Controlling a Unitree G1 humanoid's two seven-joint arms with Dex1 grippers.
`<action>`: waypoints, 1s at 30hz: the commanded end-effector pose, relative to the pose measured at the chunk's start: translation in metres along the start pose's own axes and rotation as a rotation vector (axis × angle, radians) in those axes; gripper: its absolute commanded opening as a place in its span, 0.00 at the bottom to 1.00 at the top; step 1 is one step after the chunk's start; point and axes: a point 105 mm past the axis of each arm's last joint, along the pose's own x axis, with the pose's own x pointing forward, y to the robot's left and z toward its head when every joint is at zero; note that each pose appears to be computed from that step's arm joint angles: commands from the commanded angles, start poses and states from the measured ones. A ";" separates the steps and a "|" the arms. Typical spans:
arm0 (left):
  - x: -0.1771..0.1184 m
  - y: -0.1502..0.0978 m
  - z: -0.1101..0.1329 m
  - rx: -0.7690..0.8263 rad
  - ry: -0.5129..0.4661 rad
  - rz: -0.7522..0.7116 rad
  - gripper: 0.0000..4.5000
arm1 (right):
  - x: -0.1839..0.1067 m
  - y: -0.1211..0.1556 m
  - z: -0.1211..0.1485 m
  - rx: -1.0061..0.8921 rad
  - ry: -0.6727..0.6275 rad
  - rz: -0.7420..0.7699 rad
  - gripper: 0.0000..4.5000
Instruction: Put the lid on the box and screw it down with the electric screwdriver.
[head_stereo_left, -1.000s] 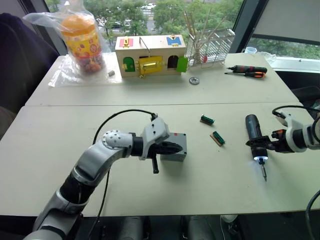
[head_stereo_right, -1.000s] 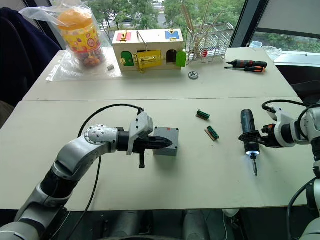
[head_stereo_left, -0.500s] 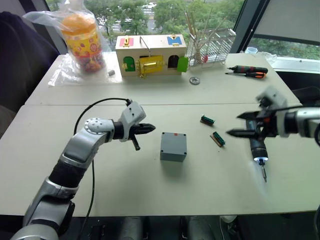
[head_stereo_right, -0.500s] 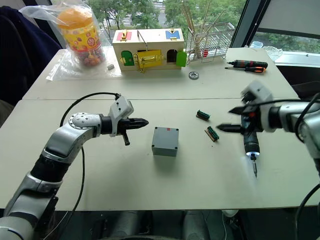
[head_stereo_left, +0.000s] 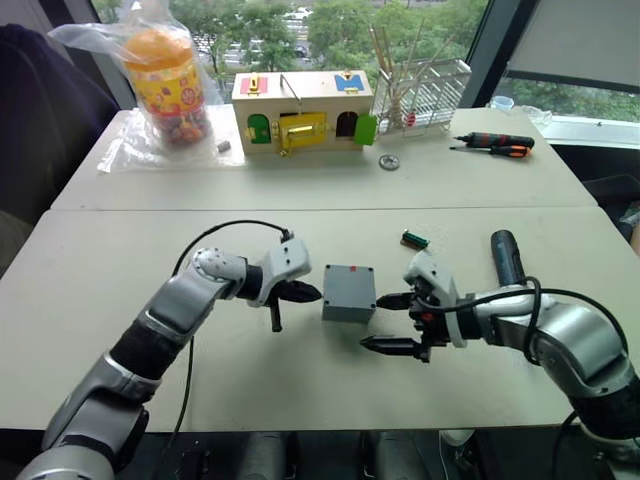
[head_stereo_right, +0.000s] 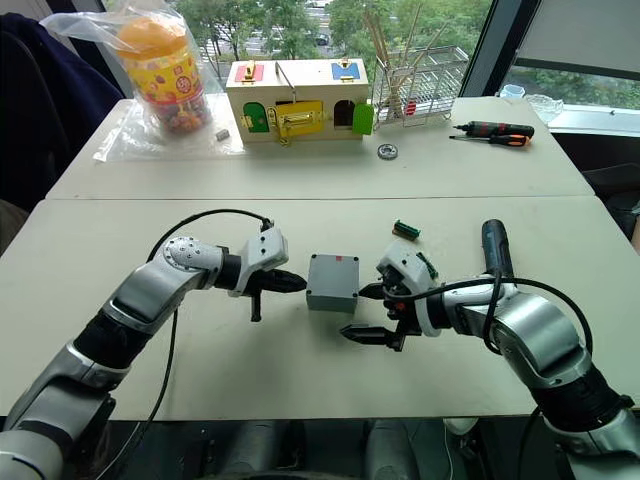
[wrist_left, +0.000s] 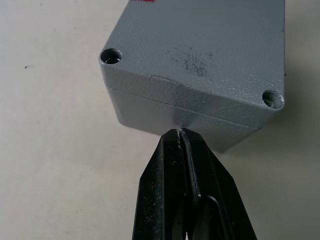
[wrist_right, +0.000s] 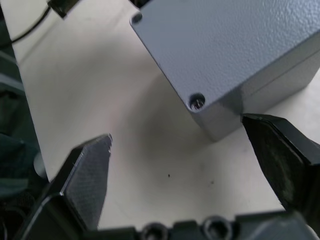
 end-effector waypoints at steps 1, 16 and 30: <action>0.006 0.002 0.023 0.098 -0.044 -0.015 0.00 | 0.003 0.018 0.012 -0.021 -0.033 0.072 0.98; 0.001 0.031 0.022 0.212 0.033 0.117 0.00 | -0.037 0.013 0.007 -0.043 0.055 -0.028 0.98; -0.001 -0.012 0.020 0.137 -0.006 0.008 0.00 | -0.028 -0.023 0.004 -0.142 0.064 -0.081 0.98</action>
